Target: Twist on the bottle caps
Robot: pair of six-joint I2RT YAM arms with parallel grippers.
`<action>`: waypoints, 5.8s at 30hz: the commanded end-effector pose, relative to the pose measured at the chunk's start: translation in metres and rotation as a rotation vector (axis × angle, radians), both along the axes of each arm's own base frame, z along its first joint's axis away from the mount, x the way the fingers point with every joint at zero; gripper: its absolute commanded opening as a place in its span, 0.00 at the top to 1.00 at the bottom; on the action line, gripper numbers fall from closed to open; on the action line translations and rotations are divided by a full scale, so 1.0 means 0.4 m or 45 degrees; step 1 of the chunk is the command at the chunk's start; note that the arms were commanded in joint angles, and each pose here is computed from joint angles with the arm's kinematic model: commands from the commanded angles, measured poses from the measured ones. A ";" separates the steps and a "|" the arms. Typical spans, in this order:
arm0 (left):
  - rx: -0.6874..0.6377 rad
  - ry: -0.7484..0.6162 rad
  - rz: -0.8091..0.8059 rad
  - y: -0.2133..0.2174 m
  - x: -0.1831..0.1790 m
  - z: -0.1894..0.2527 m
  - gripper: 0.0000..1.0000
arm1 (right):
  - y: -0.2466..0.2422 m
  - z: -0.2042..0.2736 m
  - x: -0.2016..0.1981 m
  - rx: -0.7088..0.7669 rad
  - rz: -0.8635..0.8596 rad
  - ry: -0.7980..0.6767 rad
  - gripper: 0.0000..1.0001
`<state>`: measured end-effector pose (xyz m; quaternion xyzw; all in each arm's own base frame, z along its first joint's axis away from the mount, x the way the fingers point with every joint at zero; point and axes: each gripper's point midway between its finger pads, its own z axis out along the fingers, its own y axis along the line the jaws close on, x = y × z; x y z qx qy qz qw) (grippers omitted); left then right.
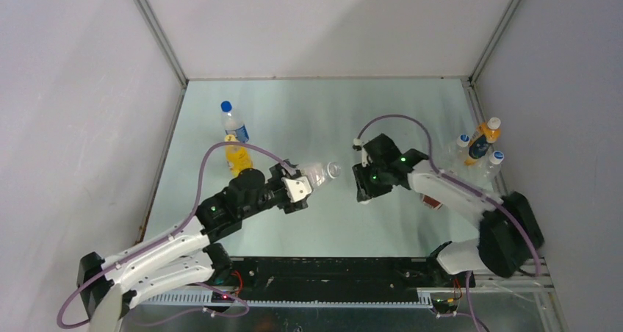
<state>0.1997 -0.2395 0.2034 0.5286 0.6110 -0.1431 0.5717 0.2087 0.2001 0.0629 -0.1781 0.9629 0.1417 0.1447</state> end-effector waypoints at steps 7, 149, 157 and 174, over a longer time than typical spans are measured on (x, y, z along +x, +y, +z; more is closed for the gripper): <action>-0.028 -0.045 -0.221 -0.066 -0.020 0.058 1.00 | -0.015 0.384 -0.026 0.365 0.335 -0.497 1.00; -0.165 0.287 -0.517 -0.162 -0.075 0.058 1.00 | 0.034 0.577 -0.113 0.684 0.912 -0.914 0.18; -0.124 0.368 -0.631 -0.169 -0.113 0.063 1.00 | 0.032 0.600 -0.164 0.650 1.172 -1.024 0.21; -0.152 0.354 -0.649 -0.179 -0.112 0.097 1.00 | 0.075 0.568 -0.179 0.633 1.253 -0.927 0.42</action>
